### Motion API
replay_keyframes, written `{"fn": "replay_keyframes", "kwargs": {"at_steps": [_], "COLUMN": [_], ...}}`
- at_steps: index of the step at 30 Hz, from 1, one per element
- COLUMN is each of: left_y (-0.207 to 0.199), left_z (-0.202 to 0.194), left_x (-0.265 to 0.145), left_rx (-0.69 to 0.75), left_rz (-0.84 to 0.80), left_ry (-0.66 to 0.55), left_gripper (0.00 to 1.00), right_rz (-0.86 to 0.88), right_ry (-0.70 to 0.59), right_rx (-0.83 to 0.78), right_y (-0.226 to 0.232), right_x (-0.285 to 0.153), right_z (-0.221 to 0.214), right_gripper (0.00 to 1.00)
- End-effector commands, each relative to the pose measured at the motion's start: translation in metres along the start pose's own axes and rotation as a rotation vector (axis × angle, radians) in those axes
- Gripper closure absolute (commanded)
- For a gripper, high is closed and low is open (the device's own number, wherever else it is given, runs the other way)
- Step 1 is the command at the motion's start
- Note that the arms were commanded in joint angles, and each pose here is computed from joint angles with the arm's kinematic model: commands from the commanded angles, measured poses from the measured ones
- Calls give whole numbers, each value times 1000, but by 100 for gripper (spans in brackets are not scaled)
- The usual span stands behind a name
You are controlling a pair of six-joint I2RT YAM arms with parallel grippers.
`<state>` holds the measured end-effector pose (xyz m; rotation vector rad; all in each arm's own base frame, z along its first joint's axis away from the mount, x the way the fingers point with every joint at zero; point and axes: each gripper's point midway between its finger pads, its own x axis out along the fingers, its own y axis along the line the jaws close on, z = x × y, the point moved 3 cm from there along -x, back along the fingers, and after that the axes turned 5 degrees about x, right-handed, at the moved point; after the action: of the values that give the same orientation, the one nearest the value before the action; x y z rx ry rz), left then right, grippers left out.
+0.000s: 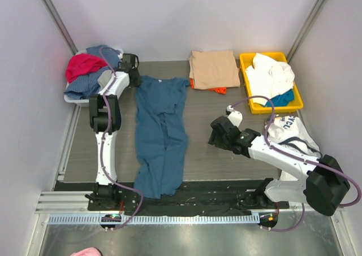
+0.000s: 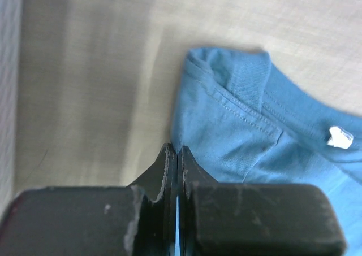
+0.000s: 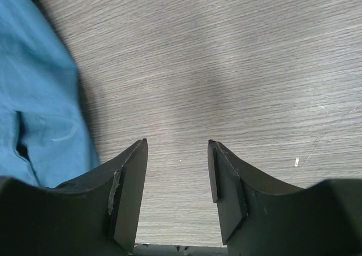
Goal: Fold and stack the t-shirts
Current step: Fold the tshirt
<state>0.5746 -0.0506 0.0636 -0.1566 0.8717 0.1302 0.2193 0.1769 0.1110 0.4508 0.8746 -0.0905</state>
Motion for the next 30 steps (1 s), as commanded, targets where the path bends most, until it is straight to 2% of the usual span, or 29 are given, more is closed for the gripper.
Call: {"fn": "replay_keyframes", "kwargs": {"at_steps": [1,15,18,19,20,22,26,30], "left_y": [-17,-35,-39,-39,-42,-45,-55,-63], "left_z": [25,52,58,57,58,67,81,90], "left_x": [12,44,40,40,36,21,-10,-46], "left_rx": [-60,-224,-239,-237,-235,-238,-243,-239], "left_rz": [-73,-153,-195,-207,-228,-258,-338,-405], "left_ry": [-45,-144,-159,-165,-168,-201,-226,-250], "left_gripper": [100,100,67,60,42,17,0,0], "right_rz": [32,-2,22,30,45,68,124,185], "right_ry": [-32,-3,-15,-21,-31,-44,-35,-6], "right_rx": [13,2,-21,-28,-52,-69,-121,-157], "right_y": [12,13,20,24,29,42,67,94], "right_x": [-1,21,25,28,29,36,57,90], "right_z": [14,13,18,19,25,32,48,67], "right_gripper": [46,46,46,46,46,45,45,41]}}
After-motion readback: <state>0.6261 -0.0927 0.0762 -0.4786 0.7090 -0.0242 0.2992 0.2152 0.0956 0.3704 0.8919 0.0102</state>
